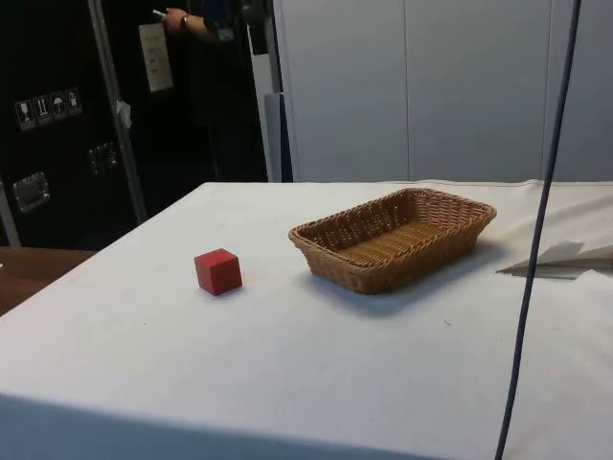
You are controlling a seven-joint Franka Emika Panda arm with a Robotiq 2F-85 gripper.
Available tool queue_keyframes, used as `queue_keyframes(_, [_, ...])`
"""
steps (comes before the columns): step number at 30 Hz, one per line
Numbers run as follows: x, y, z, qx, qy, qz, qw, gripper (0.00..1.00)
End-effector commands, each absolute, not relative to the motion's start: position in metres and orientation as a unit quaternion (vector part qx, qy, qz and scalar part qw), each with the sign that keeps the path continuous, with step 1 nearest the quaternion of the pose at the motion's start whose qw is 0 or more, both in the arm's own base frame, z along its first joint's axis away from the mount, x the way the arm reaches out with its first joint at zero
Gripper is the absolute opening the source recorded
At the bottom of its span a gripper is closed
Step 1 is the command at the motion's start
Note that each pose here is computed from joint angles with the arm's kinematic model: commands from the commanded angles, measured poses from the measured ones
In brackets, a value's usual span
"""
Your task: Pick up the cube and place it into the basket.
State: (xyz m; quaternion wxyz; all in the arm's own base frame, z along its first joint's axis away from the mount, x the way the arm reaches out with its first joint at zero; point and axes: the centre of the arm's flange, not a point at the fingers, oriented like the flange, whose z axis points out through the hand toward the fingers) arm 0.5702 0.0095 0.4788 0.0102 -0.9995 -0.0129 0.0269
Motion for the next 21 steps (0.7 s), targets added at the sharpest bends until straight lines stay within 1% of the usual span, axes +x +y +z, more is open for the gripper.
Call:
queue_keyframes(1, [0.572, 0.012, 0.478, -1.0, -0.013, 0.027, 0.009, 1.0])
queue_keyframes(8, [0.584, 0.029, 0.473, -1.0, -0.009, 0.028, -0.01, 1.0])
queue_keyframes(19, [0.597, 0.043, 0.465, -1.0, -0.006, 0.028, -0.006, 1.0])
queue_keyframes(21, [0.604, 0.05, 0.459, -1.0, 0.001, 0.027, -0.014, 1.0])
